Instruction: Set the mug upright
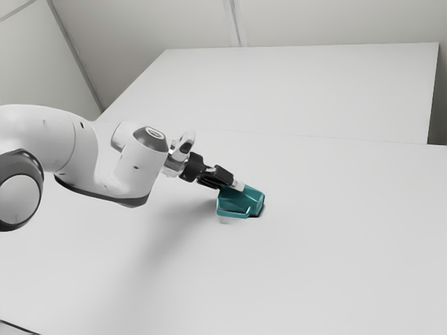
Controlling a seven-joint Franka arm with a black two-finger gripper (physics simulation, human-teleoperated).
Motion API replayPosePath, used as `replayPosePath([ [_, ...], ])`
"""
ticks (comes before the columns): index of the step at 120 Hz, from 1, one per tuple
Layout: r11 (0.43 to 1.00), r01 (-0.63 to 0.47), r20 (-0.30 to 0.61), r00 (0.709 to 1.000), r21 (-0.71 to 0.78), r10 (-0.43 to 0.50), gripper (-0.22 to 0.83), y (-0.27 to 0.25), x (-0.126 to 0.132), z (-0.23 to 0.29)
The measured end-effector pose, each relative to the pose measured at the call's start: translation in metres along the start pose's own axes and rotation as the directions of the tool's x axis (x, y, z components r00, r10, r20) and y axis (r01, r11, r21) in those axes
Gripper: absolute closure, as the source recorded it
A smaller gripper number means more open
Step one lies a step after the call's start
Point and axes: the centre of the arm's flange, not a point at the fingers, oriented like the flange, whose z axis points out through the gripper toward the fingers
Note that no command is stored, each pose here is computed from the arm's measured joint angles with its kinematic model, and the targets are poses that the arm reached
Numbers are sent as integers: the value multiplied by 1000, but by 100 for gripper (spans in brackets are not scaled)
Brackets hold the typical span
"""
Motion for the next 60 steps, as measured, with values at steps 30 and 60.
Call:
replayPosePath([
  [30,999,-48,-12,999,-3,48,64,15,10,-5],
  [60,996,-85,-23,996,-6,85,73,34,19,-7],
])
